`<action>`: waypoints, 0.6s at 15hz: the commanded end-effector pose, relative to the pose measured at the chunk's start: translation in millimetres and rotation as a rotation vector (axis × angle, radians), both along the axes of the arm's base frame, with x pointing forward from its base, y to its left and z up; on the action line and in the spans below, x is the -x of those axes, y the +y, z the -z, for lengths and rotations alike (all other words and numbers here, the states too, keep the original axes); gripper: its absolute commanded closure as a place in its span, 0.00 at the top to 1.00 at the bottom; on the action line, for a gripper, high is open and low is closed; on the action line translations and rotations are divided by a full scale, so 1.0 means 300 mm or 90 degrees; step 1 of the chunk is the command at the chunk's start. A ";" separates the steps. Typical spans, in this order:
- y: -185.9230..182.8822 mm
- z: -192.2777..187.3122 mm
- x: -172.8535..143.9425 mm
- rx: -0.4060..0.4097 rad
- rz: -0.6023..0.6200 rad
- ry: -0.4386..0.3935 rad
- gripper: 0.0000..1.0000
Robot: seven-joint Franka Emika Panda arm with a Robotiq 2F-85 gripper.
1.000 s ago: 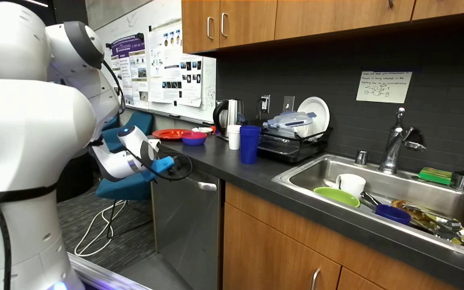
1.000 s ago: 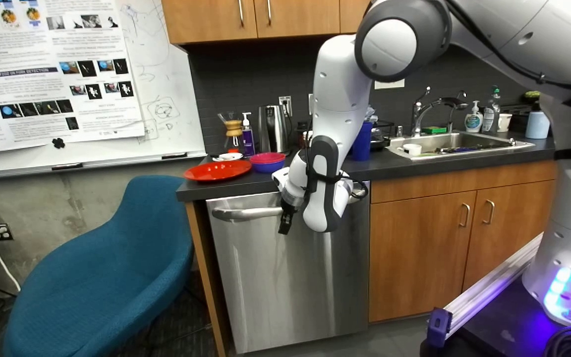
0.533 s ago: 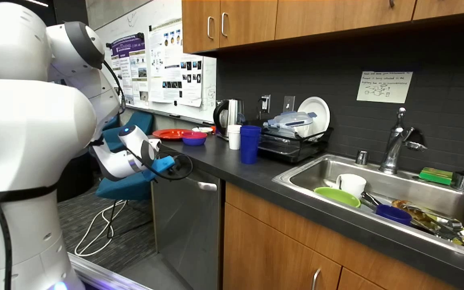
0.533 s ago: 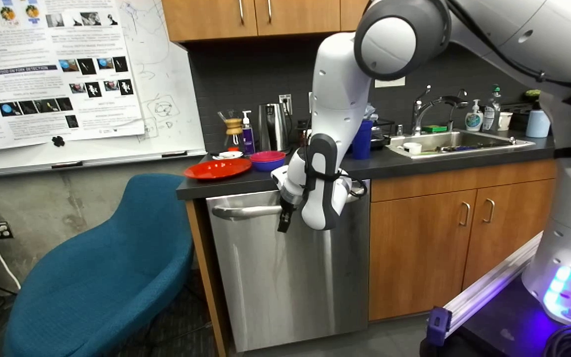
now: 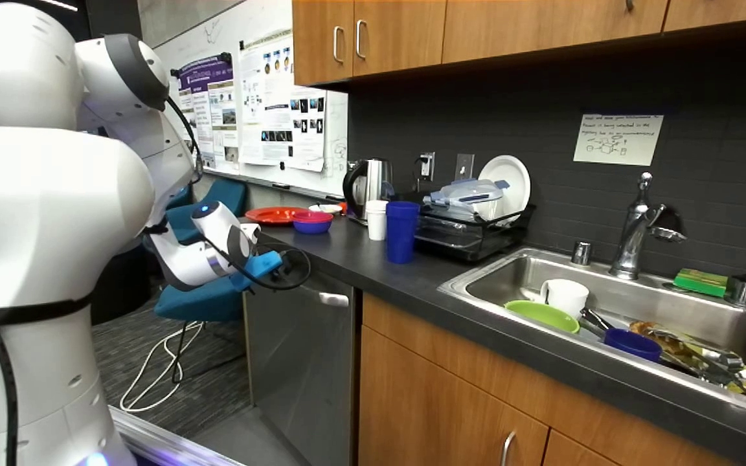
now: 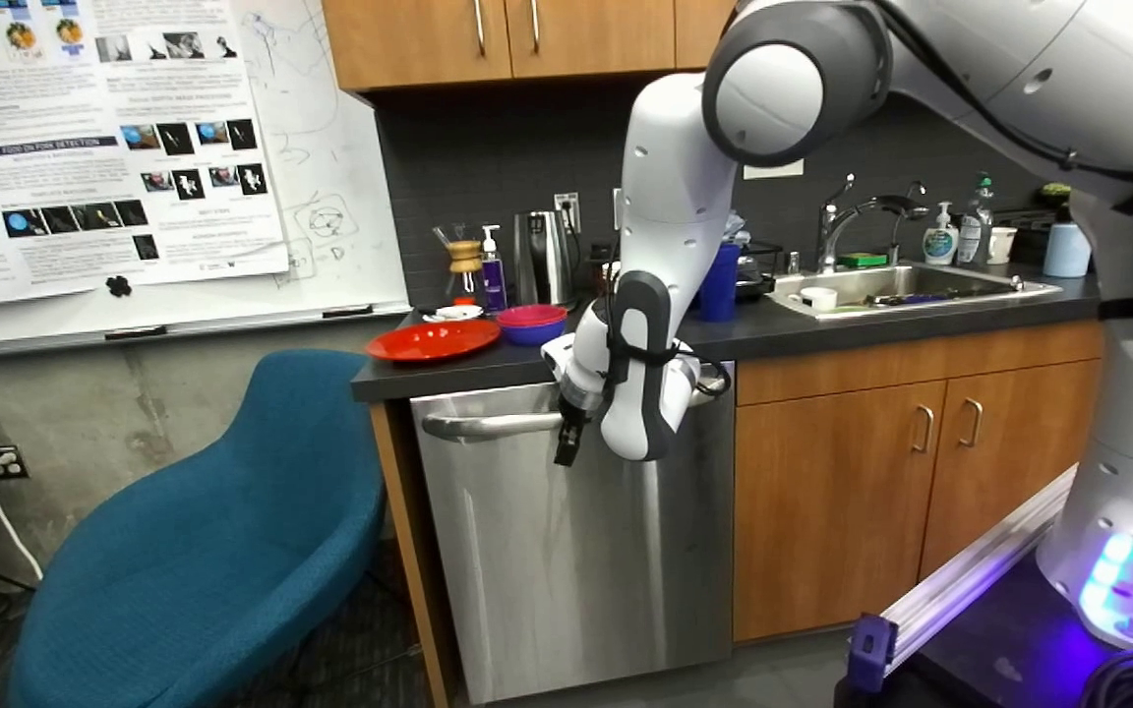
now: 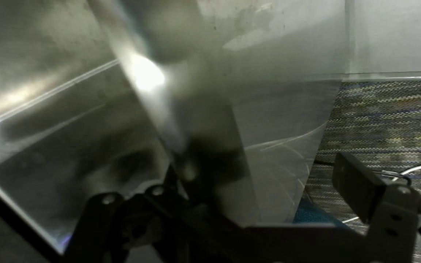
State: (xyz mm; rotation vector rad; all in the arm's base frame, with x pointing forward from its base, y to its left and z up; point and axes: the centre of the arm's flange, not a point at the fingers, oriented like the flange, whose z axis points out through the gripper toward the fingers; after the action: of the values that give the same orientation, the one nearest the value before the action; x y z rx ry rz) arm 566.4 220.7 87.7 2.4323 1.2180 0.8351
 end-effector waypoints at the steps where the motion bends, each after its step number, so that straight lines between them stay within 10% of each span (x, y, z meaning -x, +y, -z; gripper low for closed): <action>1: -0.057 0.115 0.063 -0.007 0.030 0.050 1.00; 9: -0.060 0.137 0.110 -0.054 0.035 0.053 1.00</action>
State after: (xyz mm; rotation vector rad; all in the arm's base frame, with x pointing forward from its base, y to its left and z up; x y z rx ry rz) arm 566.2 213.4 90.6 2.5160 1.1573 0.8531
